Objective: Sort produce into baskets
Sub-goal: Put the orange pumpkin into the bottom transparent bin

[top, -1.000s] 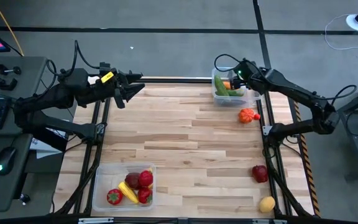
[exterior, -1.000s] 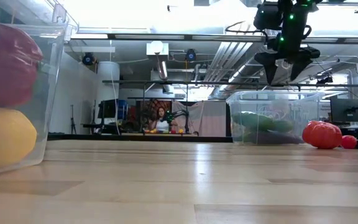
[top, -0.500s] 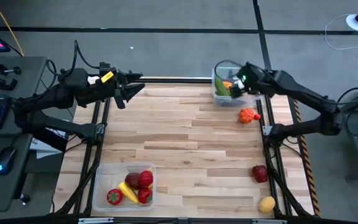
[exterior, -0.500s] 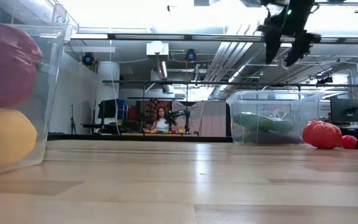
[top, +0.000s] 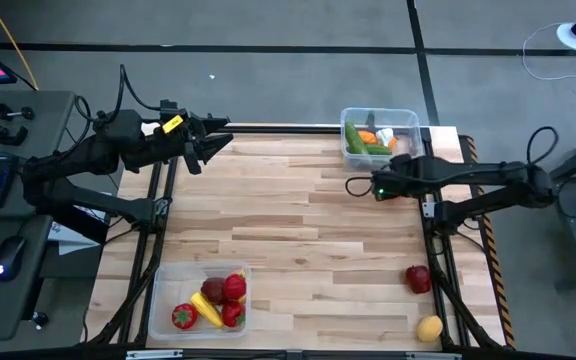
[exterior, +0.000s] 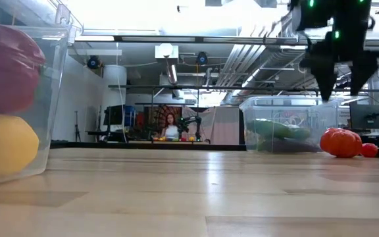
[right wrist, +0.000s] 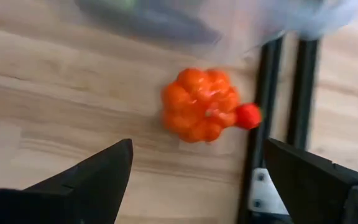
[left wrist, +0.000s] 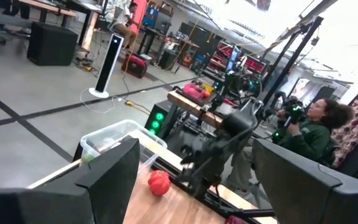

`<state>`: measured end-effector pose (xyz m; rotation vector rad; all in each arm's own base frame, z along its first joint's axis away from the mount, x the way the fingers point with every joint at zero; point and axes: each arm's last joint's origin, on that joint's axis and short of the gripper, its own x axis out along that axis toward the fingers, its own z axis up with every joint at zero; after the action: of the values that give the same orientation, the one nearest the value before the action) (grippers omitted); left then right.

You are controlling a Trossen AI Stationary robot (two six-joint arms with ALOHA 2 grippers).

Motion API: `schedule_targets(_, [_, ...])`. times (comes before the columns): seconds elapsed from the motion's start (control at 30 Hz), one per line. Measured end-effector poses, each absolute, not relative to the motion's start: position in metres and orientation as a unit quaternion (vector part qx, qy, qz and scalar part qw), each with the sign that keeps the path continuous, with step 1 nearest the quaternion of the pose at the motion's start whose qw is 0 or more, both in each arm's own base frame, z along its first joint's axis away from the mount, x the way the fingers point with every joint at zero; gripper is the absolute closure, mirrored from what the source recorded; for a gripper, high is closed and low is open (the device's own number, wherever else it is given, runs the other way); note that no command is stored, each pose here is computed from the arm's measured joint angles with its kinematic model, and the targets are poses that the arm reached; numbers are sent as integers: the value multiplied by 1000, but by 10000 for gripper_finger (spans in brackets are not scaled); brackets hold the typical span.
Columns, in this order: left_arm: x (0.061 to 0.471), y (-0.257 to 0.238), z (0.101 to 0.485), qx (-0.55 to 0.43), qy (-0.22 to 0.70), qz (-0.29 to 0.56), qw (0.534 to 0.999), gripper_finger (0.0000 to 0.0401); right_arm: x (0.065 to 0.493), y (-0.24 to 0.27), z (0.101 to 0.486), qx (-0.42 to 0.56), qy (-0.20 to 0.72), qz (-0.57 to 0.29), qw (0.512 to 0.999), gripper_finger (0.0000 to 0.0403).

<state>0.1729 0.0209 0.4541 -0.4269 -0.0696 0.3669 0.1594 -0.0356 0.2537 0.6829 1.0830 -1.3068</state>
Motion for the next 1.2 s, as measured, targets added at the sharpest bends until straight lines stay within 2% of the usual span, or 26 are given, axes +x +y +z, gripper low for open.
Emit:
schedule_targets(0.17, [173, 21, 454, -207, -34, 181, 961, 101, 156, -43, 216, 314, 458, -583, 592, 52])
schedule_targets(0.37, [173, 21, 454, -207, -34, 181, 961, 101, 145, -51, 193, 320, 442, -625, 558, 52])
schedule_targets(0.57, [173, 21, 454, -207, -34, 181, 961, 101, 148, -57, 181, 319, 429, -608, 587, 52])
schedule_targets(0.87, [173, 21, 454, -215, -35, 181, 959, 101, 144, -62, 170, 314, 434, -605, 589, 52])
schedule_targets(1.2, [173, 21, 454, -216, -35, 181, 959, 101, 156, -61, 169, 304, 472, -513, 649, 52])
